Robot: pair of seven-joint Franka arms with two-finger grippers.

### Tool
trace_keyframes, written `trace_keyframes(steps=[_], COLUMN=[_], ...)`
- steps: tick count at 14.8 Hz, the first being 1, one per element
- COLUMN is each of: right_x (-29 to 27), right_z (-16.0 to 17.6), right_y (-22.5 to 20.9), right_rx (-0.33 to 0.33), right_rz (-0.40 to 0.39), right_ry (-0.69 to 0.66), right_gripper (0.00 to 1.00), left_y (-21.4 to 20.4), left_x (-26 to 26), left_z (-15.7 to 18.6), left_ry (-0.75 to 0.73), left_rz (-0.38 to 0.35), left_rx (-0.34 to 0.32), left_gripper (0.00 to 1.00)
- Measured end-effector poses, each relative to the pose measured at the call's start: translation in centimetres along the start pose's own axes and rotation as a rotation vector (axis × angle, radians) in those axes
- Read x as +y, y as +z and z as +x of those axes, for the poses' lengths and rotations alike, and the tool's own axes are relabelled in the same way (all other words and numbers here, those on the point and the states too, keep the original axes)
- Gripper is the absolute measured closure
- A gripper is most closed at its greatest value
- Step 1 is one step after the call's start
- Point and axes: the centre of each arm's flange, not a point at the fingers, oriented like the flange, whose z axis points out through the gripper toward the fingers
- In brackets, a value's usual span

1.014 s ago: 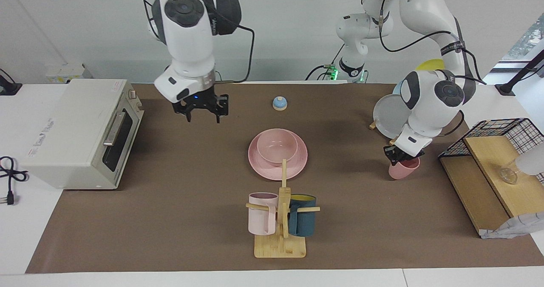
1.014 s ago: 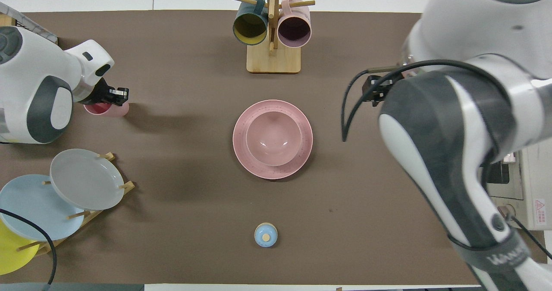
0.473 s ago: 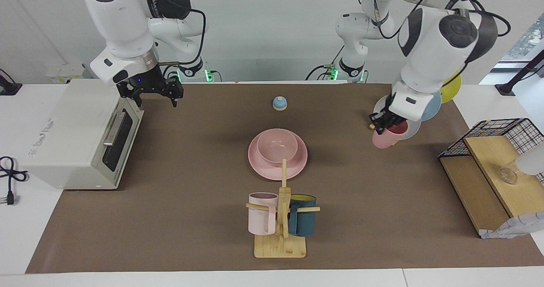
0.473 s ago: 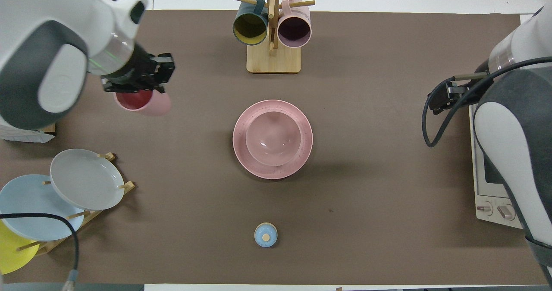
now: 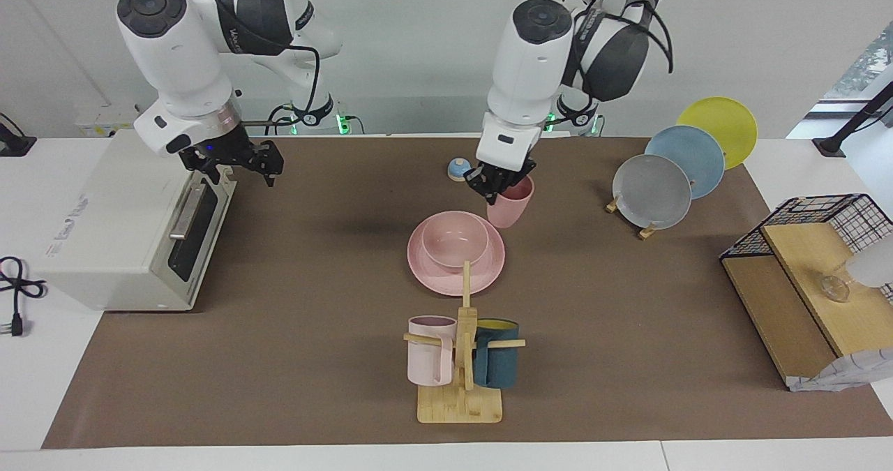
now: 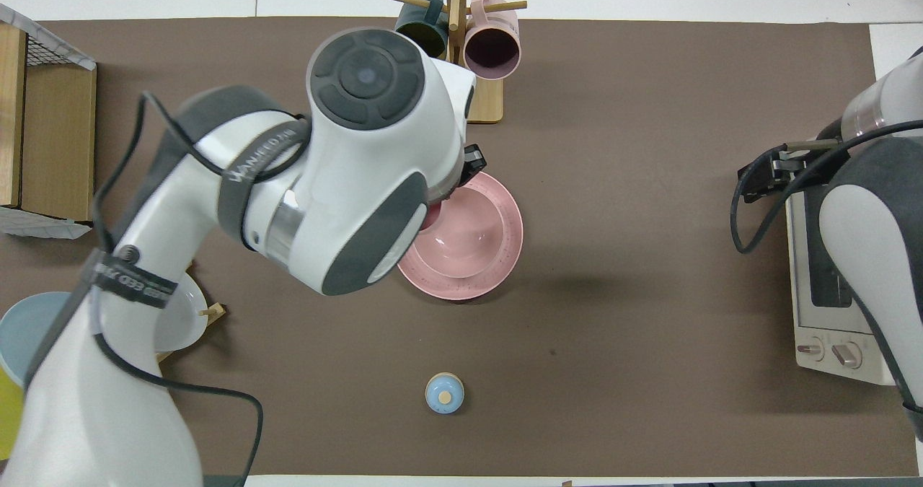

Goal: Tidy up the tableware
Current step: 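Carry the pink cup with the left gripper and lower it into the bowl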

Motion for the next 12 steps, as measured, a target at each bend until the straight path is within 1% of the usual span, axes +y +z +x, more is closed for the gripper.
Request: trace_keyframes(steps=[3,7,9,10,12], right_x=[1.5,2.2,2.5,2.8,3.2], right_z=[0.2,-0.4,-1.2,-1.2,-0.8], right_y=[0.4,-0.5,-0.3,-0.2,-0.6], right_rx=[0.012,0.032,0.029,0.041,0.093], right_rz=[0.004,0.007,0.01,0.012,0.013], right_ry=[-0.011,-0.021,-0.016,-0.011,-0.004], right_gripper=[0.0,0.0,0.0,0.0,0.0], left_y=[3.9,6.2,7.5,8.2,9.5], left_x=[1.0,1.4,1.7,1.8,2.1], left_z=[-2.6,-4.1,-4.9,-5.1,-5.1], left_ry=[0.006,0.003,0.009,0.01,0.009], left_rz=[0.019,0.018,0.022,0.024,0.019], left_rx=[-0.013,-0.013,-0.016,-0.018,-0.018], left_gripper=[0.96,0.96,0.96,0.96,0.96])
